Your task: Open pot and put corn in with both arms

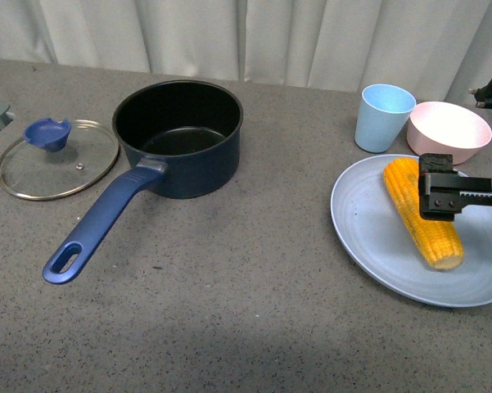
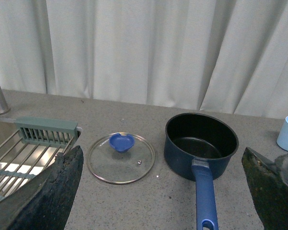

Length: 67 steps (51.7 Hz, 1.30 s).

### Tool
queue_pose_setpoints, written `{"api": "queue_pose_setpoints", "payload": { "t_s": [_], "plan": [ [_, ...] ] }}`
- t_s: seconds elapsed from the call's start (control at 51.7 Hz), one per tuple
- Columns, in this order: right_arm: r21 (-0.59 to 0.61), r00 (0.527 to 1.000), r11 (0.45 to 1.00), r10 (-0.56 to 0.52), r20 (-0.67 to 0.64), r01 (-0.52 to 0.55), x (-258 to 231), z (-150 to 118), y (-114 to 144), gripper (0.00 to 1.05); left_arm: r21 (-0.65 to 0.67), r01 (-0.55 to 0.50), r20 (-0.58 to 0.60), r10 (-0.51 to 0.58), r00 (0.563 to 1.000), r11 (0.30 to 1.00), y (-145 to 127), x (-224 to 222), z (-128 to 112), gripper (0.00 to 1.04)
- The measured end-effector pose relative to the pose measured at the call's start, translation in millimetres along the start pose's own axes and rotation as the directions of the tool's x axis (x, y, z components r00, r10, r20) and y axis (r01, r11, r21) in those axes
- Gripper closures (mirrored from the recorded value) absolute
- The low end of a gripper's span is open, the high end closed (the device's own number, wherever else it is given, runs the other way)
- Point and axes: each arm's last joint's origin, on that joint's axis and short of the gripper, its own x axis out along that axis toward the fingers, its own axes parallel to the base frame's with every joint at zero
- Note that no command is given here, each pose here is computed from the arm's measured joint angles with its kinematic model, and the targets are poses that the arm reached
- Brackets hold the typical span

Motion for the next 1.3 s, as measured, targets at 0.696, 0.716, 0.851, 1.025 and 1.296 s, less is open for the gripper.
{"api": "queue_pose_setpoints", "payload": {
  "t_s": [0.696,0.716,0.851,1.025,1.296],
  "plan": [
    [0.007,0.986,1.0,-0.011,-0.166,0.012,31.5,-5.2,21.1,0.41,0.0,0.0,0.0,0.0,1.0,1.0,0.0,0.0,0.0,0.07],
    [0.01,0.985,1.0,-0.012,-0.17,0.014,31.4,-5.0,21.0,0.44,0.0,0.0,0.0,0.0,1.0,1.0,0.0,0.0,0.0,0.07],
    [0.016,0.985,1.0,-0.012,-0.173,0.015,31.5,-4.8,20.9,0.61,0.0,0.0,0.0,0.0,1.0,1.0,0.0,0.0,0.0,0.07],
    [0.017,0.986,1.0,-0.012,-0.169,0.015,31.7,-4.3,20.2,0.77,0.0,0.0,0.0,0.0,1.0,1.0,0.0,0.0,0.0,0.07],
    [-0.018,0.991,0.999,0.035,-0.132,-0.037,24.5,2.3,19.9,0.87,0.0,0.0,0.0,0.0,1.0,1.0,0.0,0.0,0.0,0.07]
  ]
}}
